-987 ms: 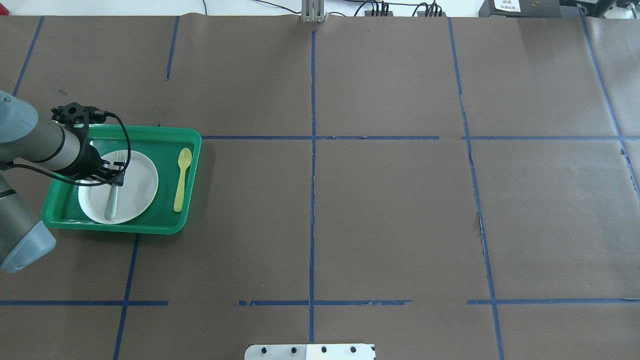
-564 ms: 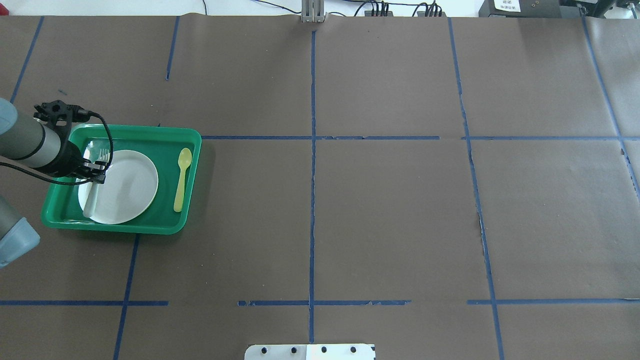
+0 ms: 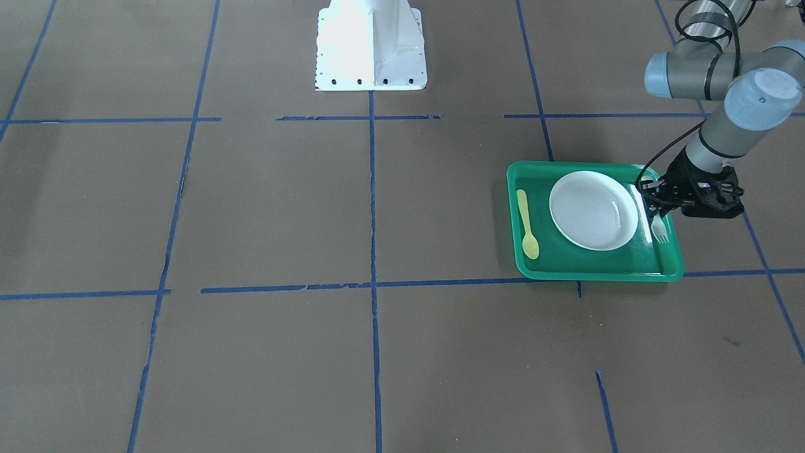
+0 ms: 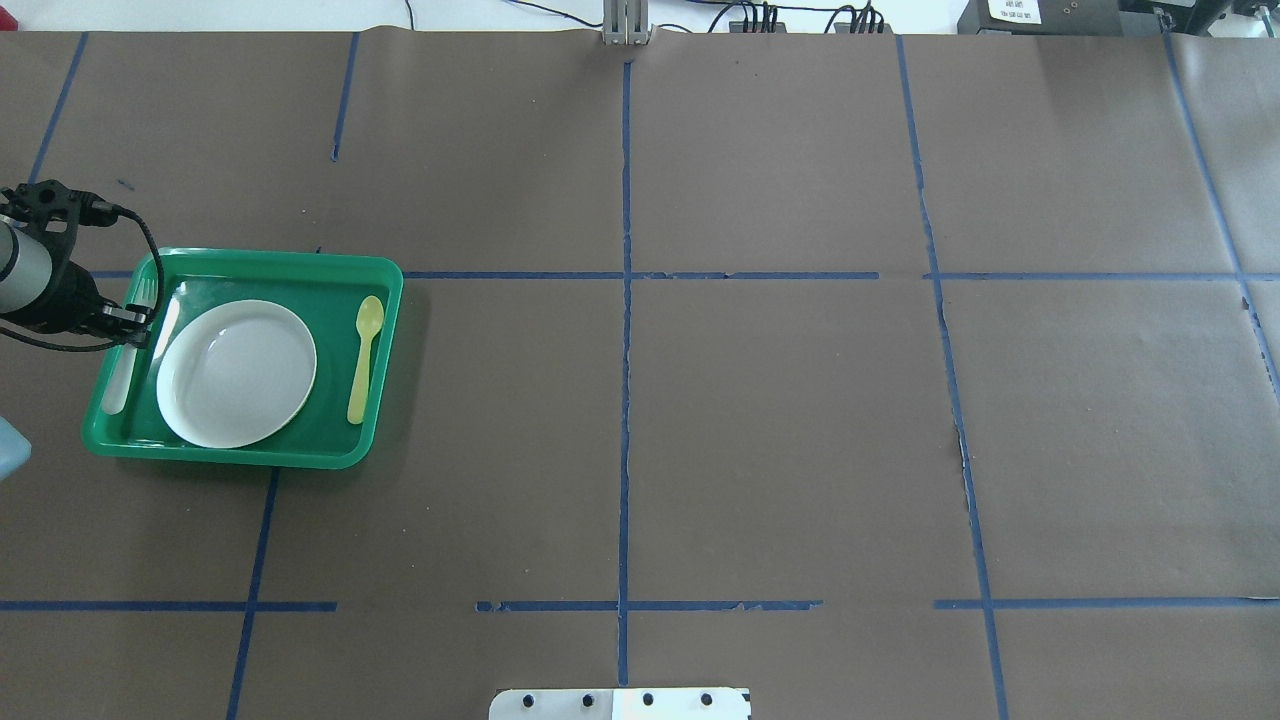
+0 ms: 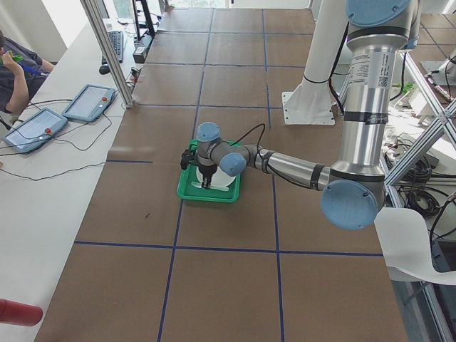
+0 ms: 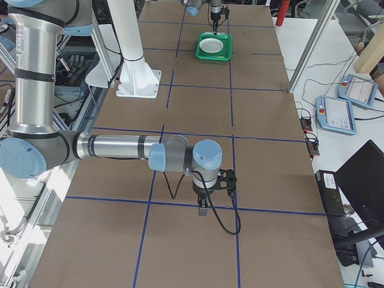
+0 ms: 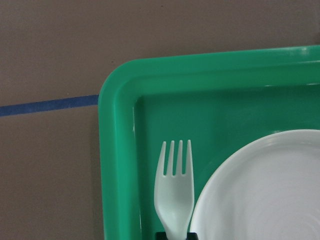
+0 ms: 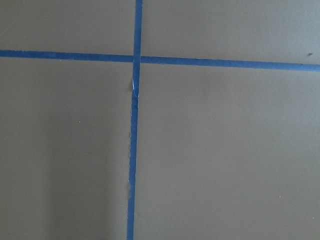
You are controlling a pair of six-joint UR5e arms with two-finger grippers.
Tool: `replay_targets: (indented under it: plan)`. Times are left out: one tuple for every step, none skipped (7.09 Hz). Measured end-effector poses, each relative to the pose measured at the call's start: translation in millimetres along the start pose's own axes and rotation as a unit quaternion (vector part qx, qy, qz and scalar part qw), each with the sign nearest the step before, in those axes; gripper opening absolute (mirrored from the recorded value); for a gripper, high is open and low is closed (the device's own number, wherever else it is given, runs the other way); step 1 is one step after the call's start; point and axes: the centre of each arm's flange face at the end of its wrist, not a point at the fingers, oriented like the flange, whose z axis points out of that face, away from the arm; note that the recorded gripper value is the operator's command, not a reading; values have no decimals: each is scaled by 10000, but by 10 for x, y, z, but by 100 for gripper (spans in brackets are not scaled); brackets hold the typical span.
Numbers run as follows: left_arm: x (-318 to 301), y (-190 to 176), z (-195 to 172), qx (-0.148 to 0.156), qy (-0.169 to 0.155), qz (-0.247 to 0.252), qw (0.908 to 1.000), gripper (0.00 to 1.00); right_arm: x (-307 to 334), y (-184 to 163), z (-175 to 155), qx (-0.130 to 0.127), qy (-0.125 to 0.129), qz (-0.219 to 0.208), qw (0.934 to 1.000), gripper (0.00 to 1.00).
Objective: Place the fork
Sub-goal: 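Lift the fork off the plate and carry it to the tray edge beside the plate, then lower the fork onto the tray and open the left gripper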
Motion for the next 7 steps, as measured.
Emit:
replay_targets:
  plan:
    - [-10,-9,37,0,9,4,10000,0,0,0,0,0,0,0,10000,100]
    - [-12,-13,58,-4,12,6,10000,0,0,0,0,0,0,1,10000,100]
    - [-13,-13,74,-13,9,8,10000,70,0,0,0,0,0,3,10000,100]
    - [-17,-12,90,-24,7,15,10000,100,0,0,0,0,0,3,10000,100]
    - [-19,-14,97,-15,19,37,10000,100,0,0,0,0,0,3,10000,100]
    - [-13,-21,84,21,52,72,10000,100,0,0,0,0,0,2,10000,100]
    - [0,-23,59,29,113,94,9999,100,0,0,0,0,0,1,10000,100]
